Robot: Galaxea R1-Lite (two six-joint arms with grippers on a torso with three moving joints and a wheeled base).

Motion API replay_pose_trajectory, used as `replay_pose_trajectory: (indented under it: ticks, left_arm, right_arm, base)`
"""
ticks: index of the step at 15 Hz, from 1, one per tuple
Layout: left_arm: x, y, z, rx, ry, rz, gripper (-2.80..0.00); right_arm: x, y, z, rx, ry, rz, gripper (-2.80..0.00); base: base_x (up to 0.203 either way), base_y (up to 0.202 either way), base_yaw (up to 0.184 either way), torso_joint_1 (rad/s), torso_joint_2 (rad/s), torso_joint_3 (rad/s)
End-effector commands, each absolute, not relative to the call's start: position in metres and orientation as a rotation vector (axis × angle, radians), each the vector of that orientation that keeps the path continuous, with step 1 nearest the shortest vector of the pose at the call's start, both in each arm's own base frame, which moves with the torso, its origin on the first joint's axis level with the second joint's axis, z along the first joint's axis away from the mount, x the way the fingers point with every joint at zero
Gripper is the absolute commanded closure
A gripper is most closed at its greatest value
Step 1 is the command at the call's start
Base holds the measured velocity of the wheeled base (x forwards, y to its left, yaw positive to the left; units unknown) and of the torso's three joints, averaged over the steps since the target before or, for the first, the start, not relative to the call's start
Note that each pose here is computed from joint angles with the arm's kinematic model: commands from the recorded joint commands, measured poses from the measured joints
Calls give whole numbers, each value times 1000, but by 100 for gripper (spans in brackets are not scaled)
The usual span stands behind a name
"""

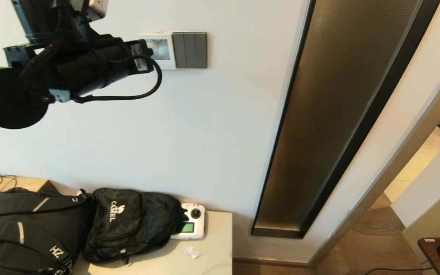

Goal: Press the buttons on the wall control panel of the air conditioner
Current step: Turn on the central air conditioner

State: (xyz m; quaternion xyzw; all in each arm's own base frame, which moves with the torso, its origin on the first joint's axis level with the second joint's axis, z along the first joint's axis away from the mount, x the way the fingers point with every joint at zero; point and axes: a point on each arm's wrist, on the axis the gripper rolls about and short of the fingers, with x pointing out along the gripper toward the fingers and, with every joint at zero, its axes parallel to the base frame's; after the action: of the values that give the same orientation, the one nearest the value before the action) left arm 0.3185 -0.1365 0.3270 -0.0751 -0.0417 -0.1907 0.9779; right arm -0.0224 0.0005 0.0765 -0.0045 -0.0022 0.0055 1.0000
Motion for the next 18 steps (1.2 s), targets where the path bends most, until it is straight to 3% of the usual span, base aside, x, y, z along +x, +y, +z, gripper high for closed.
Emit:
replay_pose_trajectory:
  ticks: [1, 11, 18]
  left_arm:
    - [342, -153, 310, -145, -50, -396, 0]
    - [385, -177, 280, -145, -17, -392, 0]
    - [398, -176, 290, -159, -104, -345, 0]
  right_arm:
    - [-22, 0, 77, -9, -3, 12, 0]
    - [-22, 1, 77, -8, -3, 11, 0]
    - [-22, 0, 77, -9, -3, 12, 0]
  base:
    - [0, 0, 0, 0, 0, 0]
    - [0, 0, 0, 0, 0, 0]
    - [0, 0, 0, 0, 0, 0]
